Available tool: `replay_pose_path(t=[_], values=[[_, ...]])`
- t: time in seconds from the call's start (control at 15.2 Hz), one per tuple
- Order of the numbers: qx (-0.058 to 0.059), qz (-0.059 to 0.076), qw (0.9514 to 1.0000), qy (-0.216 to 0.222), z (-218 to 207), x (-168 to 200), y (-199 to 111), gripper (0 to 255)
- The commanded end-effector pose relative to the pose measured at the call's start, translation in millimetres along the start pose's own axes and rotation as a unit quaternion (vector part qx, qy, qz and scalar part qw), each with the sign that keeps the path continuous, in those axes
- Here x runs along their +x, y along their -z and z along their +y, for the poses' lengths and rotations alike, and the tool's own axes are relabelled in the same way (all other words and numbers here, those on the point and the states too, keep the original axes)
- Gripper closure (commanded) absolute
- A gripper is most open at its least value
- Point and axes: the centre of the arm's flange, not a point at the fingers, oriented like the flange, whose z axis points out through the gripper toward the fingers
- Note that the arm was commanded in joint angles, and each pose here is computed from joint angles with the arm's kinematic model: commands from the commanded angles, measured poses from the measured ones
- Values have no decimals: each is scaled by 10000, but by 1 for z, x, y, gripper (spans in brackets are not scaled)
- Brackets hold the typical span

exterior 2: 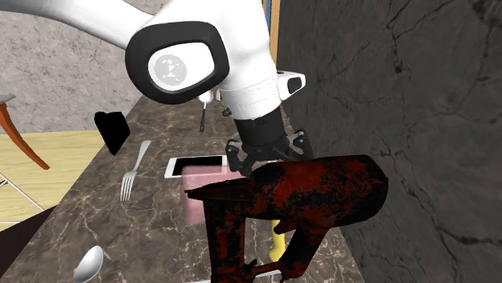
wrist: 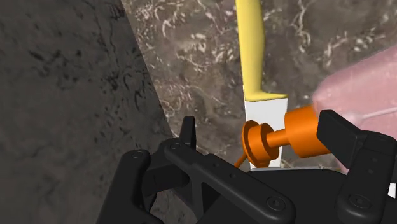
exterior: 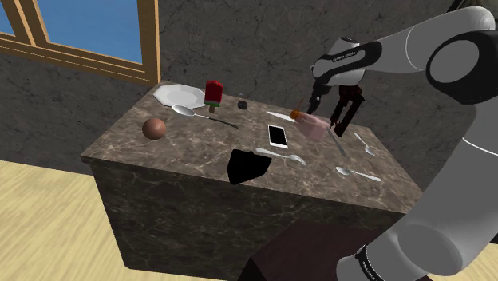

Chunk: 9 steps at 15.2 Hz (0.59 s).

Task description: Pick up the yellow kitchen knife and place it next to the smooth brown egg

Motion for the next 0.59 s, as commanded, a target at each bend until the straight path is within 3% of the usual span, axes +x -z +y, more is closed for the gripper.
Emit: replay_pose_path(t=[0.0, 0.53], values=[[330, -262, 9991, 98, -14, 6, -57, 0], [330, -262, 9991, 98, -15, 6, -71, 0]])
